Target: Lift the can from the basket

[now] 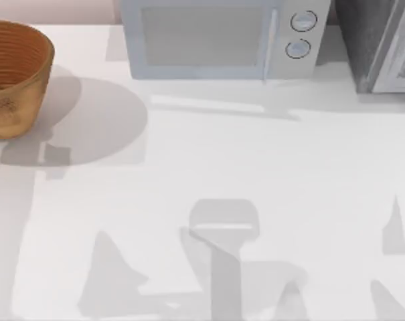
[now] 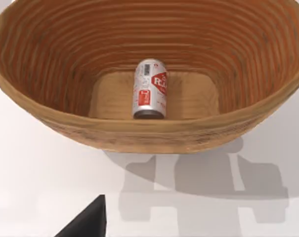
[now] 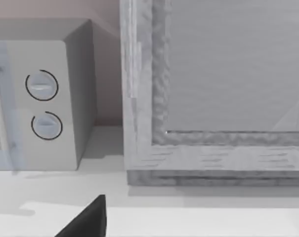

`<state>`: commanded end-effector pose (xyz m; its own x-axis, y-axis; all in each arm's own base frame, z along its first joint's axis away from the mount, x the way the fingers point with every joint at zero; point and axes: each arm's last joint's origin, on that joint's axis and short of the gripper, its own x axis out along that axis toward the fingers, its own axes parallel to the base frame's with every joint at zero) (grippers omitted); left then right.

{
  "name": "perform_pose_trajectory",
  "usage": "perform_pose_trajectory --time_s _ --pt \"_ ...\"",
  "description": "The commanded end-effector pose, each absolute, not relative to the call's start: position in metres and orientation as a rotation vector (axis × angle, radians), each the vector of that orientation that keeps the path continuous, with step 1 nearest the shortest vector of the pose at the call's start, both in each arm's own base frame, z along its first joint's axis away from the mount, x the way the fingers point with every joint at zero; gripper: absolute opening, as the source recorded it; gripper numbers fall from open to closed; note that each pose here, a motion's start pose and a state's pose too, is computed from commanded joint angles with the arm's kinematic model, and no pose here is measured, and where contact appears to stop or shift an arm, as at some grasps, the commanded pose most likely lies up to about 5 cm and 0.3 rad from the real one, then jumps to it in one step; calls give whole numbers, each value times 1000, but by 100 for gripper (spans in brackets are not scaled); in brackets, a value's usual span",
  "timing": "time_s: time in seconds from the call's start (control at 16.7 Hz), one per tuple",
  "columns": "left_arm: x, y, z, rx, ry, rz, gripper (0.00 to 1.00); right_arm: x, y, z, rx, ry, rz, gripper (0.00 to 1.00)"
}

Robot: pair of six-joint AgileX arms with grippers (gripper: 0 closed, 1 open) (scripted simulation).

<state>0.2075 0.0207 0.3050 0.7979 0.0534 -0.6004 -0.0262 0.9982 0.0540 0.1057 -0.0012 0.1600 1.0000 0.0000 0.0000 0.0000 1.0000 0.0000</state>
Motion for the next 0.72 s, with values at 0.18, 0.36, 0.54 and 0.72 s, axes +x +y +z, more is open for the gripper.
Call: perform_pose_trajectory --time_s 0.18,0.36,0.54,0.72 --pt "266 32 324 39 812 25 100 106 -1 160 0 0 0 100" --pt "330 47 324 26 977 1 100 106 -1 160 0 0 0 100" --pt "389 62 304 6 1128 -28 100 106 -1 160 0 0 0 100" --pt "436 75 272 -20 1259 -56 100 106 -1 160 0 0 0 100"
